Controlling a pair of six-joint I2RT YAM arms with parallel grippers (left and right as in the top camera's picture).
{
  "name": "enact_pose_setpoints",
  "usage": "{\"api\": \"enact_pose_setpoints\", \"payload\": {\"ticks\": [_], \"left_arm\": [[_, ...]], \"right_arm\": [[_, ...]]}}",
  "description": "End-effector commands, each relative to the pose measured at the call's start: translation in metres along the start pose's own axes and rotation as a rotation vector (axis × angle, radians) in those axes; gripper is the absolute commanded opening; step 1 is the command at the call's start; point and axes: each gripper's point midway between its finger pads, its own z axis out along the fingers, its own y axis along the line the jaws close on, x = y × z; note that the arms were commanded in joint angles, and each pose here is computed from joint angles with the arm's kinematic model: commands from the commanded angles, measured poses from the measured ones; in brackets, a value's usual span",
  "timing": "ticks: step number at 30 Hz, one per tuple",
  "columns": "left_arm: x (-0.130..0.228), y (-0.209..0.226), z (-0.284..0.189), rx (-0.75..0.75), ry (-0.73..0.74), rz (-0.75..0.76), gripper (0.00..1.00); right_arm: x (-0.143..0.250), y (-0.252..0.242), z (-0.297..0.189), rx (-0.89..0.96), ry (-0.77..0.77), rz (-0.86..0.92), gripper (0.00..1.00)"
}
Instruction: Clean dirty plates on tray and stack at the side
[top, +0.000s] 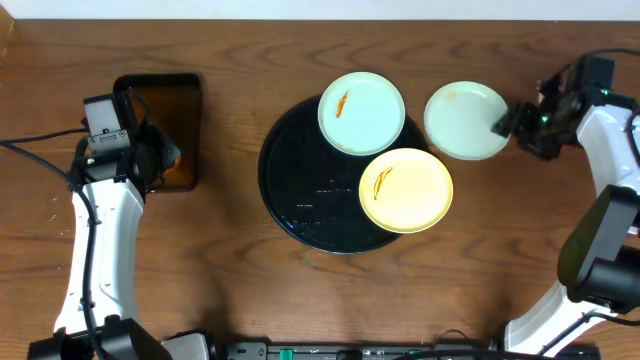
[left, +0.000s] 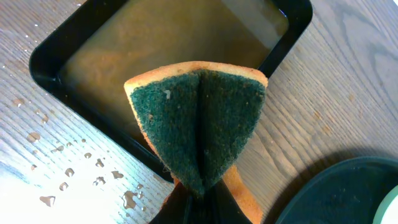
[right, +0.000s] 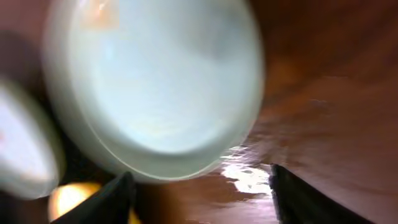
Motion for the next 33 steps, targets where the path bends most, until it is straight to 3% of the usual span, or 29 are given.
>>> {"api": "enact_pose_setpoints", "payload": {"ticks": [1,7,13,18,24,30,33], "left_arm": [[0.001,0.003,0.002,-0.009,0.004,0.017,0.08],[0.000,0.002,0.002,-0.006,-0.002,0.017,0.08],[0.000,0.002,0.002,-0.008,0.001,0.018,0.08],[0.000,0.002,0.002,-0.008,0.001,0.018,0.08],[0.000,0.002,0.002,-0.008,0.001,0.018,0.08],[0.000,0.002,0.002,-0.008,0.002,0.018,0.08],[0.000,0.002,0.002,-0.008,0.002,0.018,0.08]], "right_arm": [[0.006,0.067,-0.011,-0.057,0.003,-0.186,0.97],[0.042,0.140,0.023,0.043,-0.001,-0.414,0.99],[0.028,0.178,0.059,0.108,-0.169,-0.420,0.99],[0.039,0.185,0.106,0.116,-0.152,-0.408,0.99],[0.055,0.189,0.119,0.111,-0.110,-0.423,0.78],[0.064,0.195,0.121,0.093,-0.092,-0.398,0.65],[0.067,0.196,0.123,0.093,-0.088,-0.402,0.54]]}}
